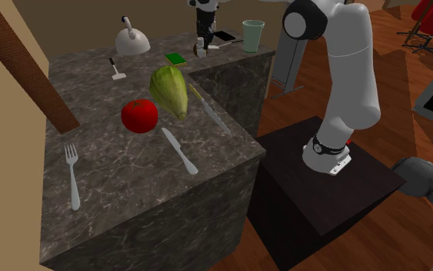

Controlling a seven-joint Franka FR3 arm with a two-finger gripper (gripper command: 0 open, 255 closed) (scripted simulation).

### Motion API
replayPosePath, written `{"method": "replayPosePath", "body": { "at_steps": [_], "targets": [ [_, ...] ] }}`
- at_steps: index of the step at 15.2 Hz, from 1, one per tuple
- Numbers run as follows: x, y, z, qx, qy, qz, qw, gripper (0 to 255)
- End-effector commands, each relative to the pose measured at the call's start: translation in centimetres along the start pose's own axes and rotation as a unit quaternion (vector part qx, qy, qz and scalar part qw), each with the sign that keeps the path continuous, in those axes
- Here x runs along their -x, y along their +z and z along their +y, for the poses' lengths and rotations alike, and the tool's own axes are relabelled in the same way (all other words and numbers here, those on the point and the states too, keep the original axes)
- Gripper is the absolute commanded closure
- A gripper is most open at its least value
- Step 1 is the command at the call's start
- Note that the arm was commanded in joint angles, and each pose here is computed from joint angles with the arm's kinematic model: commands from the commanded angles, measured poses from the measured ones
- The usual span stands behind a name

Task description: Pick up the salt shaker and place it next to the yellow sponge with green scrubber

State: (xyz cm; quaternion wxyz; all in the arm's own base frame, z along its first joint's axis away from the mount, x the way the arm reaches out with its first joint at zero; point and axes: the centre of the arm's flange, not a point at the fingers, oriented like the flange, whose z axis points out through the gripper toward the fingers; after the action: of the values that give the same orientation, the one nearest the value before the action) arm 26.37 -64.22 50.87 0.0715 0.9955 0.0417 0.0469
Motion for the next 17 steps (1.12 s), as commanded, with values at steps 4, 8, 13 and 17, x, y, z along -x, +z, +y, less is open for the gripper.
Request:
{"method": "replayPosePath", "body": {
  "at_steps": [4, 8, 13, 17],
  "targets": [
    [0.3, 3.0, -0.4, 0.000, 0.000, 0.000, 1.0000, 255],
    [0.3, 3.0, -0.4, 0.000, 0.000, 0.000, 1.0000, 255],
    [0.3, 3.0, -0.4, 0.000, 0.000, 0.000, 1.0000, 0],
    [0.3, 3.0, -0.4, 0.000, 0.000, 0.000, 1.0000, 0]
  ]
}}
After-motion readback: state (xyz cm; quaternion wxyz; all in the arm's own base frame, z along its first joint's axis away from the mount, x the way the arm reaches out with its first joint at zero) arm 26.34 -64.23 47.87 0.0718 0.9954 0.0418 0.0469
